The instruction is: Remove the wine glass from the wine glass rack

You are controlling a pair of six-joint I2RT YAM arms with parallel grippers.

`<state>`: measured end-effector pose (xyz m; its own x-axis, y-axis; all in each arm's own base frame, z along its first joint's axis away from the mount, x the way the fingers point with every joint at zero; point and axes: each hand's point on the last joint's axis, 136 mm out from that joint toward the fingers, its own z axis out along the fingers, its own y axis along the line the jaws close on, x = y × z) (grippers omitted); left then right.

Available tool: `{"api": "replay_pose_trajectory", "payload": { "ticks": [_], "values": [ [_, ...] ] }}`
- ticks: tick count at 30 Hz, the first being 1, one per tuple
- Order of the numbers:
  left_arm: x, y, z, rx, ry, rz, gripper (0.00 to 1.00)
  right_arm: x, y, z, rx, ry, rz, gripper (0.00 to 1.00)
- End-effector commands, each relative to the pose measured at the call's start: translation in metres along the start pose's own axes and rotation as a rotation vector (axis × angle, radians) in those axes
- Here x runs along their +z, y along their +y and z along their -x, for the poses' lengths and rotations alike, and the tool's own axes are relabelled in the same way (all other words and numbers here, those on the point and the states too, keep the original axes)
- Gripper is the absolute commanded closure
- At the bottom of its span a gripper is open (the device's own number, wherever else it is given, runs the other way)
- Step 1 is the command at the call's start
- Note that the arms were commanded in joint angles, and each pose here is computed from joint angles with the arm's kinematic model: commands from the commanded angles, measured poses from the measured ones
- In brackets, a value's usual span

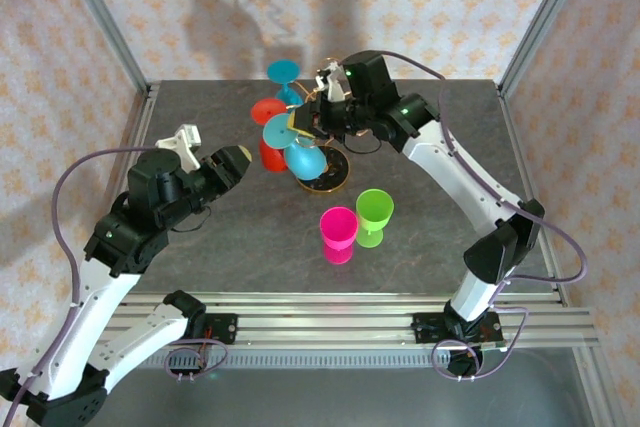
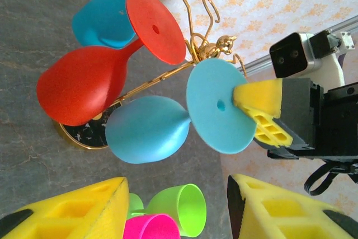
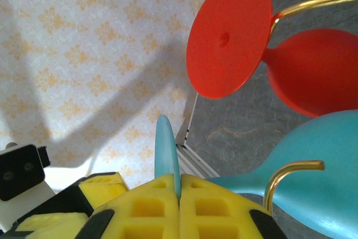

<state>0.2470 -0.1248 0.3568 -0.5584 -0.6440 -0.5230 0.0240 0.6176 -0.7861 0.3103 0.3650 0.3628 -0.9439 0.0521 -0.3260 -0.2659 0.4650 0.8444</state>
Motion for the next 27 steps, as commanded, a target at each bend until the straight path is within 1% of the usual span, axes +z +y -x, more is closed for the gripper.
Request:
{"api": "replay_pose_trajectory", "payload": {
  "ticks": [1,6,11,15,21,27],
  "values": [
    [-0.008,0.008,0.003,-0.002,-0.03,0.036,0.5,-0.007,0.014,-0.008,-0.055,0.018,0.022,1.0],
    [-0.021,0.018,0.003,-0.017,-0.049,0.072,0.5,-0.011,0.019,-0.024,-0.094,0.047,0.025,1.0],
    [-0.04,0.037,-0.003,-0.042,-0.066,0.126,0.49,-0.016,0.023,-0.046,-0.138,0.081,0.03,1.0],
    [-0.052,0.056,-0.016,-0.076,-0.049,0.167,0.49,-0.018,0.023,-0.069,-0.19,0.104,0.024,1.0],
    [-0.076,0.09,-0.04,-0.108,-0.016,0.238,0.45,-0.018,0.025,-0.113,-0.325,0.139,0.001,1.0],
    [-0.099,0.116,-0.058,-0.132,0.001,0.293,0.43,-0.014,0.027,-0.142,-0.428,0.152,-0.014,1.0]
  ]
}}
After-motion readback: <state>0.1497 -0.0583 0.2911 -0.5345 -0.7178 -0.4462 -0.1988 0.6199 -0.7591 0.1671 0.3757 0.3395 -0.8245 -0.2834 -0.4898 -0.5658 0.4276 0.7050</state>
